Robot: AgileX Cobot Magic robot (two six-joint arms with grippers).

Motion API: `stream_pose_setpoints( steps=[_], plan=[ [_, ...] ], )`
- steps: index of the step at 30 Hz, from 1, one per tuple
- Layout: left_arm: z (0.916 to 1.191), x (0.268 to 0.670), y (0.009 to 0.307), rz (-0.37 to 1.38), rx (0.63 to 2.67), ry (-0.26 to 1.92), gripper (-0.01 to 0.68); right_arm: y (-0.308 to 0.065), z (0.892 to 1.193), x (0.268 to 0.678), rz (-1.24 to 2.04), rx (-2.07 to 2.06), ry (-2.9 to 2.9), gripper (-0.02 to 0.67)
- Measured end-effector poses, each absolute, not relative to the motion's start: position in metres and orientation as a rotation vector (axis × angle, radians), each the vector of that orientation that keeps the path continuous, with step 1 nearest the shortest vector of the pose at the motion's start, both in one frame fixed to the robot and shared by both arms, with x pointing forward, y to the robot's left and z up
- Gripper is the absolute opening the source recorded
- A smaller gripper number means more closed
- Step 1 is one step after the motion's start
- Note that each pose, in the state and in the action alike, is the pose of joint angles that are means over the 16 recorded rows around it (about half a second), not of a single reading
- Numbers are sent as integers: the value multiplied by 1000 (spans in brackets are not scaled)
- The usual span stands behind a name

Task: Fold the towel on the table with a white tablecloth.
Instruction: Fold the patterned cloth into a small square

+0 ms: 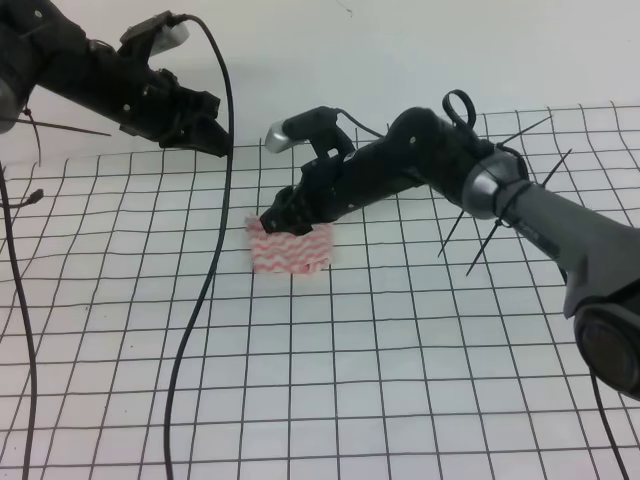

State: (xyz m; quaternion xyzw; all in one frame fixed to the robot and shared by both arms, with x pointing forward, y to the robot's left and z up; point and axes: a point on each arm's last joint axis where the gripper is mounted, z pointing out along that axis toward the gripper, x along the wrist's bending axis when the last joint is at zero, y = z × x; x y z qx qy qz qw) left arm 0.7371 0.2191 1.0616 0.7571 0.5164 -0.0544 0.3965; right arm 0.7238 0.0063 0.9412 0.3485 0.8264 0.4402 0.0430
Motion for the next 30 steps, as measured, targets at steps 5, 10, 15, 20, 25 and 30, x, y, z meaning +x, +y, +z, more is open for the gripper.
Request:
stream_pose_setpoints(
  steps=[5, 10, 15, 20, 25, 30],
  plan=[
    [1062, 737, 219, -144, 1913, 1304, -2, 4, 946, 722, 1310, 1042, 2545, 309],
    [1062, 737, 218, -150, 1906, 1298, -2, 2, 945, 721, 1249, 1023, 2576, 239],
    [1063, 737, 217, -158, 1899, 1292, -1, 0, 933, 721, 1183, 1006, 2613, 155],
    [1063, 737, 217, -162, 1895, 1287, -1, -2, 921, 722, 1123, 1039, 2631, 89],
    [1064, 737, 216, -164, 1893, 1284, -1, -5, 916, 722, 1065, 1079, 2635, 68],
    [1064, 737, 216, -167, 1890, 1280, -2, -7, 918, 722, 1031, 1120, 2626, 65]
  ],
)
